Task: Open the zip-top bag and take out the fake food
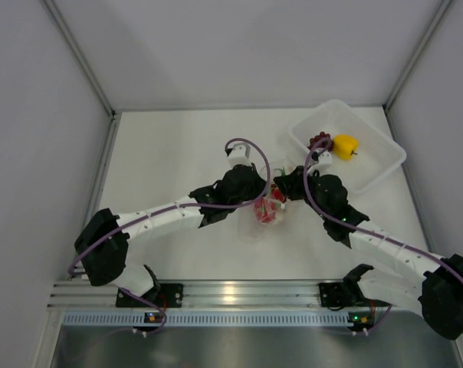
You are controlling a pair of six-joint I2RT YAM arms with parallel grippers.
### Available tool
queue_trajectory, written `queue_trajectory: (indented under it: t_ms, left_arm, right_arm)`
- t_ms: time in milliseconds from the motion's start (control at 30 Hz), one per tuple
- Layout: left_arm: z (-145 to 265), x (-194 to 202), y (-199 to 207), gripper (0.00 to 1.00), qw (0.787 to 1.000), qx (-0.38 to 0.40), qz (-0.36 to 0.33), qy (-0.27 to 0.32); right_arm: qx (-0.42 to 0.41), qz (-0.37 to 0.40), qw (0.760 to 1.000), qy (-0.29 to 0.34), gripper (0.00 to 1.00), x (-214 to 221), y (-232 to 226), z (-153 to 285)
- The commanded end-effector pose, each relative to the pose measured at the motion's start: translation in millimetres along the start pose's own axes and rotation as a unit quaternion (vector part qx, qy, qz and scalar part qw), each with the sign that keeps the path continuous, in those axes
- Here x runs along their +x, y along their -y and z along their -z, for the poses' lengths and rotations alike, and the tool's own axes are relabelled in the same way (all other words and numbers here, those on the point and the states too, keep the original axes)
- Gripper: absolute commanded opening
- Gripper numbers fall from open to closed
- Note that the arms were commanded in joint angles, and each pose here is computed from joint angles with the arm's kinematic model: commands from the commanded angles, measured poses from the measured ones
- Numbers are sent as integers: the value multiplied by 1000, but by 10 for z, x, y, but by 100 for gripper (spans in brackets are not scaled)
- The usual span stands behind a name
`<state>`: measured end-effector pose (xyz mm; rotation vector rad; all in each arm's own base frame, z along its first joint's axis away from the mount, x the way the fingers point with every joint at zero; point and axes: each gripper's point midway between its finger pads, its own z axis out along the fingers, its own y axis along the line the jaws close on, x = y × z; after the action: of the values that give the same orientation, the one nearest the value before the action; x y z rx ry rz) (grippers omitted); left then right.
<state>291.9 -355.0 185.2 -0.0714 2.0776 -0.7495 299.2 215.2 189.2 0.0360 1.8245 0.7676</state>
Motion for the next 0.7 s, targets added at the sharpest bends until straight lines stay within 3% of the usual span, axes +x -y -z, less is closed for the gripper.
queue_trajectory:
  t_ms: [0, 133, 267, 400, 667]
  left_arm:
    - [69, -115, 50, 0, 1000, 10, 10, 16]
    - [89, -153, 34, 0, 1000, 7, 11, 23]
    - [100, -136, -26, 0, 1000, -1, 6, 25]
    - [84, -38, -90, 0, 1000, -6, 1, 13]
    - [174, -1, -213, 0, 1000, -12, -2, 15]
  right_arm:
    - [-95, 45, 993, 52, 0, -336, -466, 96]
    - [-131, 72, 987, 55, 0, -291, -561, 165]
    - [-146, 71, 982, 96, 0, -426, -605, 318]
    - [-131, 96, 980, 111, 0, -561, -593, 361]
    - [6, 128, 982, 136, 0, -922, -231, 387]
